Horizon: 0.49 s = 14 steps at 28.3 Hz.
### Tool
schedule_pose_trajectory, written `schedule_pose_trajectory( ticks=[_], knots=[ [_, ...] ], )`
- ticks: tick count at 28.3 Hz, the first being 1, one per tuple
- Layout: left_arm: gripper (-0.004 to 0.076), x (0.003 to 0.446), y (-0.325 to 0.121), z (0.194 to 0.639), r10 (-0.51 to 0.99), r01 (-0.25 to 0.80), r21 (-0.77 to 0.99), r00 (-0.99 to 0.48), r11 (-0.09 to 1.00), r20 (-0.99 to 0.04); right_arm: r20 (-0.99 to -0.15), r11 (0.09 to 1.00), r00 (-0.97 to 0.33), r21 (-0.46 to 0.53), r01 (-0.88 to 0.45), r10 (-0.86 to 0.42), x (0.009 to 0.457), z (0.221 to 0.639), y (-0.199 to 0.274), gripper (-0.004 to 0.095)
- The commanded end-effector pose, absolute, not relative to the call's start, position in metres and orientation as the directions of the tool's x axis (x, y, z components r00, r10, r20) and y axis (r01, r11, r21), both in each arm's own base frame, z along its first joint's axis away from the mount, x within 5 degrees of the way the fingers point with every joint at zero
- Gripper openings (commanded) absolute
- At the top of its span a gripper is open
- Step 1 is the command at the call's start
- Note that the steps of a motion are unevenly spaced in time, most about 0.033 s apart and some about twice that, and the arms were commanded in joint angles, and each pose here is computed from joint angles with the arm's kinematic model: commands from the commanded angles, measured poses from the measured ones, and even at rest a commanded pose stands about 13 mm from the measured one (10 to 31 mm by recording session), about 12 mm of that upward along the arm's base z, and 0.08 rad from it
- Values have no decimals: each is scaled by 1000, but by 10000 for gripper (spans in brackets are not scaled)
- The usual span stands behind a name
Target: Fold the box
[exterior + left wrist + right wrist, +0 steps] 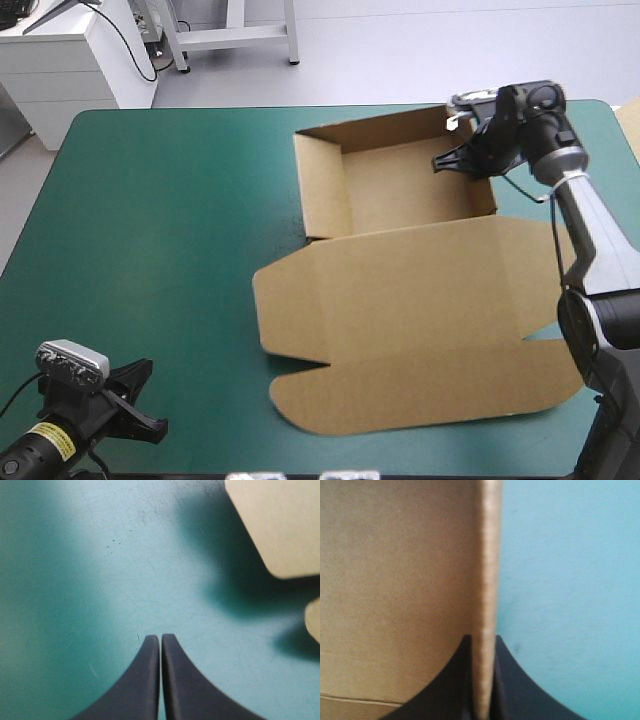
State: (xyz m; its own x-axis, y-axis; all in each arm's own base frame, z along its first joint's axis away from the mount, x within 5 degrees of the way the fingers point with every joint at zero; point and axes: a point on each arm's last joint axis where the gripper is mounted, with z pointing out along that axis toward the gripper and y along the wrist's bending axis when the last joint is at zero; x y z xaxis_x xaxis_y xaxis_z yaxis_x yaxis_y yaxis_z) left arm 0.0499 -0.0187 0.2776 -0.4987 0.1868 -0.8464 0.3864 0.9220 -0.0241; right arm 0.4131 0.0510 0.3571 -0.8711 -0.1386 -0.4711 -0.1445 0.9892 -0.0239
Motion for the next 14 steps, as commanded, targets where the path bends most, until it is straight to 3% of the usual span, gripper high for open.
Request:
schedule_pose_trajectory(
  ticks=[1, 8, 14],
  knots=[
    [-8, 53, -21, 291, 150, 398, -36, -425, 917, -893, -615, 994, -786, -110, 15, -56, 388, 423, -9, -21],
    [-8, 53, -22, 292, 147, 399, -36, -420, 916, -896, -620, 959, -769, -94, 267, 153, 373, 424, -104, -21],
    [-8, 53, -22, 292, 147, 399, -36, -418, 916, -897, -579, 936, -785, -98, 338, 222, 370, 405, -152, -13]
  ],
)
